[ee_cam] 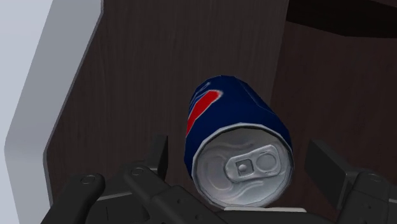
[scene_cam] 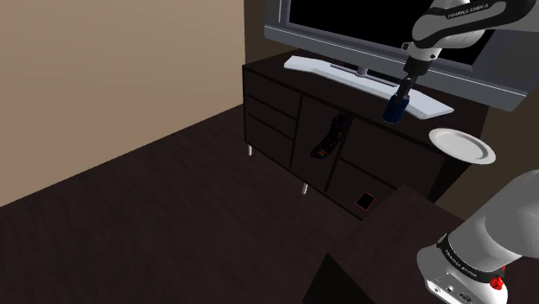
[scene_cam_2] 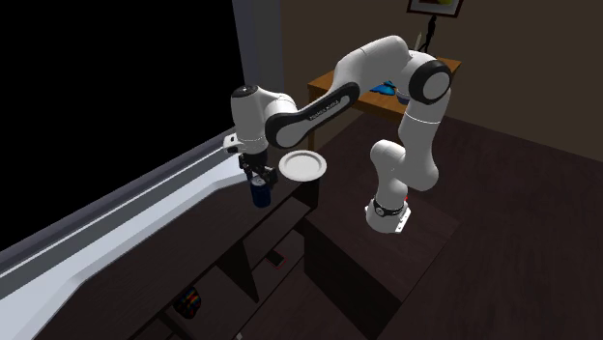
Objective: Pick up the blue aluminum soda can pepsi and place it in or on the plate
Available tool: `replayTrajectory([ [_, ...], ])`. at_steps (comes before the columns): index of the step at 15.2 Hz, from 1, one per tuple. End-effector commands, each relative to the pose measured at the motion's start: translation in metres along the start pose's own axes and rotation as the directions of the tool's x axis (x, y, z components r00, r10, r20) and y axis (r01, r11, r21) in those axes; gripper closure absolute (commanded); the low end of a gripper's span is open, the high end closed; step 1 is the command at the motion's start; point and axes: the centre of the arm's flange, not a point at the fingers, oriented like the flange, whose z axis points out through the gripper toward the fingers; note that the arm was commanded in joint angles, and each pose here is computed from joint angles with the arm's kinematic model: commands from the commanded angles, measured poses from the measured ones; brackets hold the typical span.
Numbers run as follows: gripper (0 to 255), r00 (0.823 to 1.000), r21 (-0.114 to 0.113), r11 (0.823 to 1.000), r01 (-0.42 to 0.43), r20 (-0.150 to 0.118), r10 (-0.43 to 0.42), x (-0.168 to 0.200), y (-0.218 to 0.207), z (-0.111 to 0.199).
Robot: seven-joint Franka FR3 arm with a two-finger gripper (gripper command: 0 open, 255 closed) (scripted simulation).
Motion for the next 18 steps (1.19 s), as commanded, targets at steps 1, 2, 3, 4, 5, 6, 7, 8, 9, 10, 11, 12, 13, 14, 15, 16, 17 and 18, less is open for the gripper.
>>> replayTrajectory([
  [1,0,1.000,0.000,1.000,0.000,0.000,0.000,0.000,0.000,0.000],
  [2,0,1.000,0.000,1.000,0.000,0.000,0.000,0.000,0.000,0.000],
  [3,0,1.000,0.000,1.000,0.000,0.000,0.000,0.000,0.000,0.000],
  [4,255,1.000,0.000,1.000,0.000,0.000,0.000,0.000,0.000,0.000],
  [5,255,1.000,0.000,1.000,0.000,0.000,0.000,0.000,0.000,0.000],
  [6,255,1.000,0.000,1.000,0.000,0.000,0.000,0.000,0.000,0.000],
  [7,255,1.000,0.000,1.000,0.000,0.000,0.000,0.000,0.000,0.000],
  [8,255,1.000,0.000,1.000,0.000,0.000,0.000,0.000,0.000,0.000],
  [9,255,1.000,0.000,1.000,0.000,0.000,0.000,0.000,0.000,0.000],
  [10,255,1.000,0.000,1.000,0.000,0.000,0.000,0.000,0.000,0.000],
  [11,255,1.000,0.000,1.000,0.000,0.000,0.000,0.000,0.000,0.000],
  [12,255,1.000,0.000,1.000,0.000,0.000,0.000,0.000,0.000,0.000],
  [13,255,1.000,0.000,1.000,0.000,0.000,0.000,0.000,0.000,0.000],
  [14,255,1.000,0.000,1.000,0.000,0.000,0.000,0.000,0.000,-0.005],
  [15,255,1.000,0.000,1.000,0.000,0.000,0.000,0.000,0.000,-0.010],
  [16,255,1.000,0.000,1.000,0.000,0.000,0.000,0.000,0.000,-0.016],
  [17,255,1.000,0.000,1.000,0.000,0.000,0.000,0.000,0.000,-0.021],
  [18,255,1.000,0.000,1.000,0.000,0.000,0.000,0.000,0.000,-0.026],
])
